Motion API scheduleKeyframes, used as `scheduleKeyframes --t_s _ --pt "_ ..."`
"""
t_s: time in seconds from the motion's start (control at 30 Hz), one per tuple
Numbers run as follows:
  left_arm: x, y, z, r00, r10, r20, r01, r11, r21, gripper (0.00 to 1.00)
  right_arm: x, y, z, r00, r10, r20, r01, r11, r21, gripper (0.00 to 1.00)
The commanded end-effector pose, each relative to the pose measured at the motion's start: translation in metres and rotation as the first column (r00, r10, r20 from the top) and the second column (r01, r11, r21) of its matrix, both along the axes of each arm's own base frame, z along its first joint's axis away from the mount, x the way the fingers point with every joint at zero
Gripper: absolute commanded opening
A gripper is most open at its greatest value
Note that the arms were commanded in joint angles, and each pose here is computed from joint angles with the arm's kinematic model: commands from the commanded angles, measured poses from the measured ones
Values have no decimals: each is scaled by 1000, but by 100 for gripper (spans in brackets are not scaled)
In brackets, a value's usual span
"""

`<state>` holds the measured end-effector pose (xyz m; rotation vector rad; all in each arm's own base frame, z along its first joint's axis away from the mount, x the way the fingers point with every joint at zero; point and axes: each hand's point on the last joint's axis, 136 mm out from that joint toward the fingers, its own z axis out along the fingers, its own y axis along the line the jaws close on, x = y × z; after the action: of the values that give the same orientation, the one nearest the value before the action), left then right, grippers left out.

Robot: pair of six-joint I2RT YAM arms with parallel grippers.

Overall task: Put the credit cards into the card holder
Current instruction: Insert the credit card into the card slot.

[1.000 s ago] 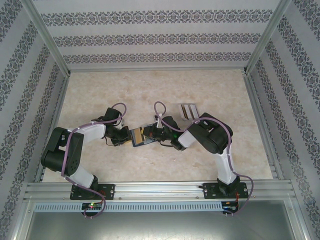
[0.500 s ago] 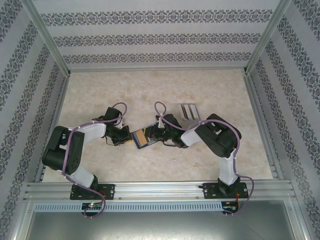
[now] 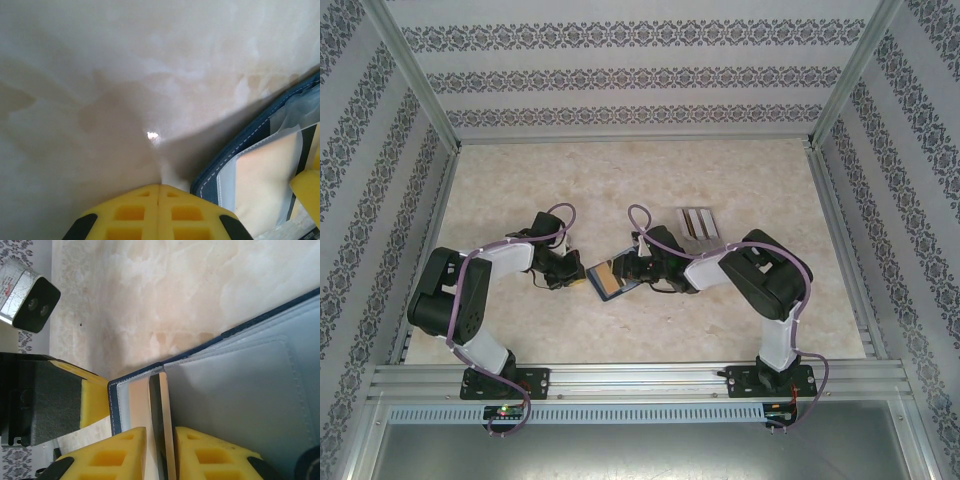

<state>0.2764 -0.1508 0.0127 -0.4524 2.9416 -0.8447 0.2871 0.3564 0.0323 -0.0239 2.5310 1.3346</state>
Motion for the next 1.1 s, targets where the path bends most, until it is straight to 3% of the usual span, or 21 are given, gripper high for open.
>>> scheduleKeyframes --t_s 0.0,0.1,0.2,0.7,0.83,1.07 --pt "-8 -6 -25 999 -28 -34 28 1000 9 8 1 -17 -10 1000 -17 11 18 995 -100 24" --pt "-8 -5 -18 999 -33 -18 33 999 15 16 3 -23 -7 999 -22 30 26 991 -135 24" --pt "-5 -3 -9 999 -37 11 37 999 27 18 3 -26 -6 1000 -11 29 15 987 -161 27" --pt "-23 -55 10 991 -128 29 131 977 -169 12 5 -45 5 997 49 66 -28 958 -284 34" --pt "-29 -73 19 986 -162 49 168 971 -169 11 4 -51 10 994 68 87 -36 945 -324 37" --pt "-24 -78 12 991 -116 63 125 979 -158 8 5 -63 15 990 77 122 -25 923 -384 29"
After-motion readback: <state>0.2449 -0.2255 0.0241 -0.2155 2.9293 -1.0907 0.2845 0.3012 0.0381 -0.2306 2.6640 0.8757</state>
